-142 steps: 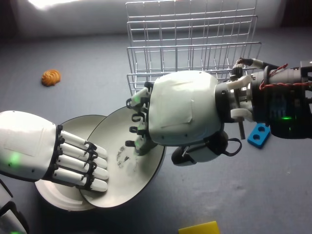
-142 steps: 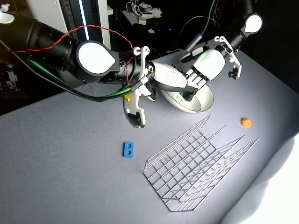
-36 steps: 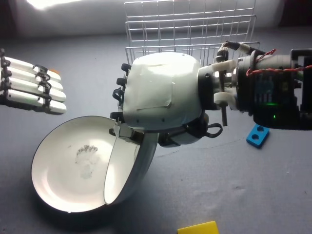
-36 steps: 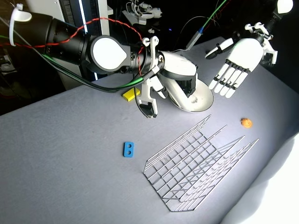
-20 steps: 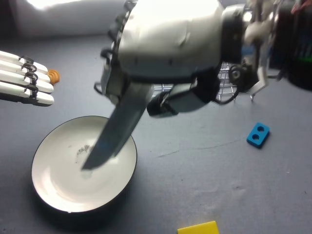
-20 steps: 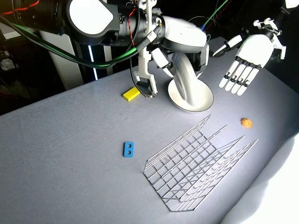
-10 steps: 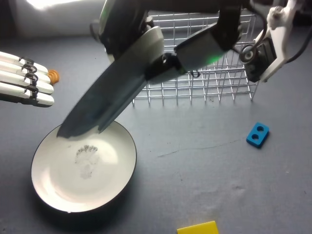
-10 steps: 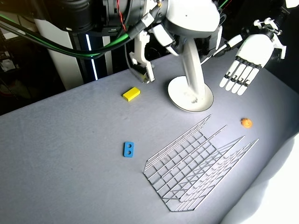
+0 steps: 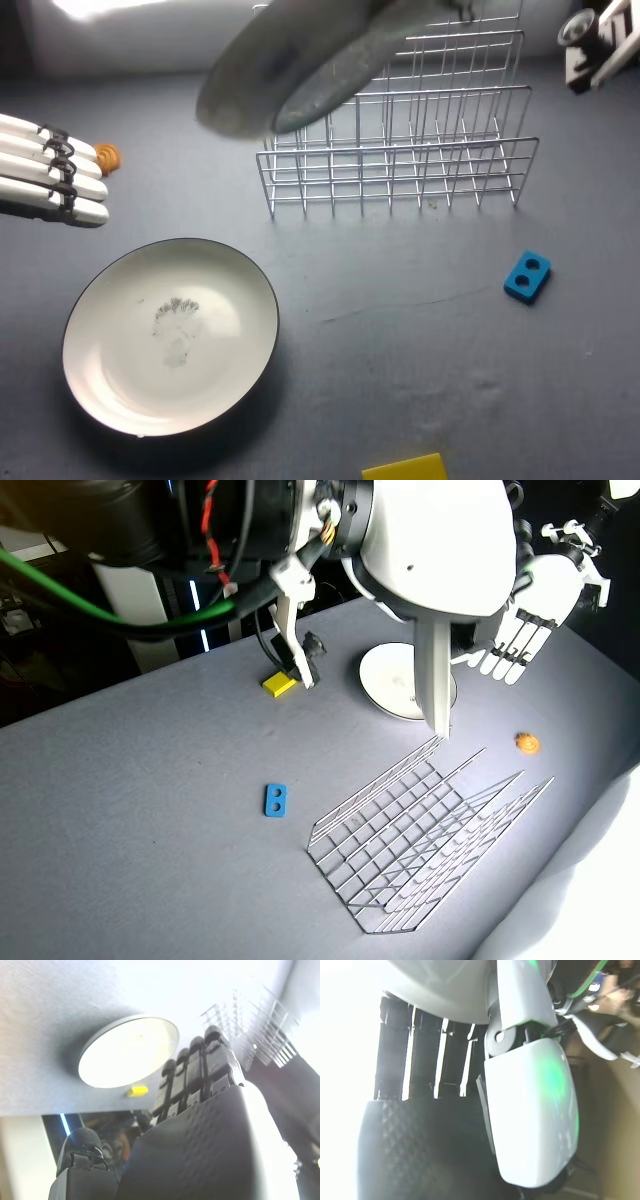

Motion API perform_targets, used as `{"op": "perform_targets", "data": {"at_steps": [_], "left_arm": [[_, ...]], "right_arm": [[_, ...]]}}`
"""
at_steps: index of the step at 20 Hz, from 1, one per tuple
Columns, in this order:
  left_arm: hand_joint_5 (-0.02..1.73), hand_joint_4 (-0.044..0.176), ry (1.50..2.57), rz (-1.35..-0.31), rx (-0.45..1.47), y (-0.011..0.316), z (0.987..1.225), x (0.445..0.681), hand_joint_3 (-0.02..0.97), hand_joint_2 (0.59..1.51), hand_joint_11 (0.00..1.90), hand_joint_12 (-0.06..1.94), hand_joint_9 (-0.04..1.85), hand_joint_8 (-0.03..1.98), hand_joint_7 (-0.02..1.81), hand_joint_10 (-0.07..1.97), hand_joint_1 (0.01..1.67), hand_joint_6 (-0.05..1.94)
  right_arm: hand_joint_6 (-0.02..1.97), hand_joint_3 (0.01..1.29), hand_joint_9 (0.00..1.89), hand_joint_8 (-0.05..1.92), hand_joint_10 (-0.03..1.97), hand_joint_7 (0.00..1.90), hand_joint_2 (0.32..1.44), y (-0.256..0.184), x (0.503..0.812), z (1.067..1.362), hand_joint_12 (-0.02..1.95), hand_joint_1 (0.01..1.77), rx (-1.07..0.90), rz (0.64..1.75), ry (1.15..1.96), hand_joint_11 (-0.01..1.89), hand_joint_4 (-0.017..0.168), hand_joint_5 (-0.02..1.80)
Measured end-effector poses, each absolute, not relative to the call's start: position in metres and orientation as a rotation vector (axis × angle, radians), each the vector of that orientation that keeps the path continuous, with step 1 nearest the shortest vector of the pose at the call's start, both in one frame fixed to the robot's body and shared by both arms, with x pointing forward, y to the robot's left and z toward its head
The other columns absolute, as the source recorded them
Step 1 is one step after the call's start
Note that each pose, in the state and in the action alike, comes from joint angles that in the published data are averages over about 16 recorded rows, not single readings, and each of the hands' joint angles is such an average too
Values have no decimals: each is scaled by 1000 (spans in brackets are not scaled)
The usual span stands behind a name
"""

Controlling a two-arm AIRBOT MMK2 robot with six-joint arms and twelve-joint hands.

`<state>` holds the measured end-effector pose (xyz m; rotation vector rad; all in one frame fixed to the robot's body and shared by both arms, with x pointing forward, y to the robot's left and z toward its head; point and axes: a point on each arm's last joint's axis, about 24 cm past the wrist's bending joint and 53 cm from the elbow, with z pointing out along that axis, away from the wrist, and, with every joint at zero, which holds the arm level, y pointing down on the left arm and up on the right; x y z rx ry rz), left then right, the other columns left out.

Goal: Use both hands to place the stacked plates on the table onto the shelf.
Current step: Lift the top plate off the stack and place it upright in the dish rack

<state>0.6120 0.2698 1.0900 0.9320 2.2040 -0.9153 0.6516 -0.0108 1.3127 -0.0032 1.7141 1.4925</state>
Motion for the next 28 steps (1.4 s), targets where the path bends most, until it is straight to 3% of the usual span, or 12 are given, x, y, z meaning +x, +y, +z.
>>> {"op": "perform_targets", "data": {"at_steps": [13,28], "left_arm": [[20,-1,2285,-936,984,266,1058,589,13,1077,13,8,16,-8,18,7,14,16],[21,-3,2326,-926,1007,263,1037,581,13,1084,14,8,21,-8,19,6,12,16]], "right_arm": [[814,11,1119,582,873,1190,941,-70,723,1306,892,1387,392,1452,1701,986,-4,982],[805,12,1099,608,872,1176,944,-80,738,1285,945,1395,502,1426,1733,961,-5,989]]}}
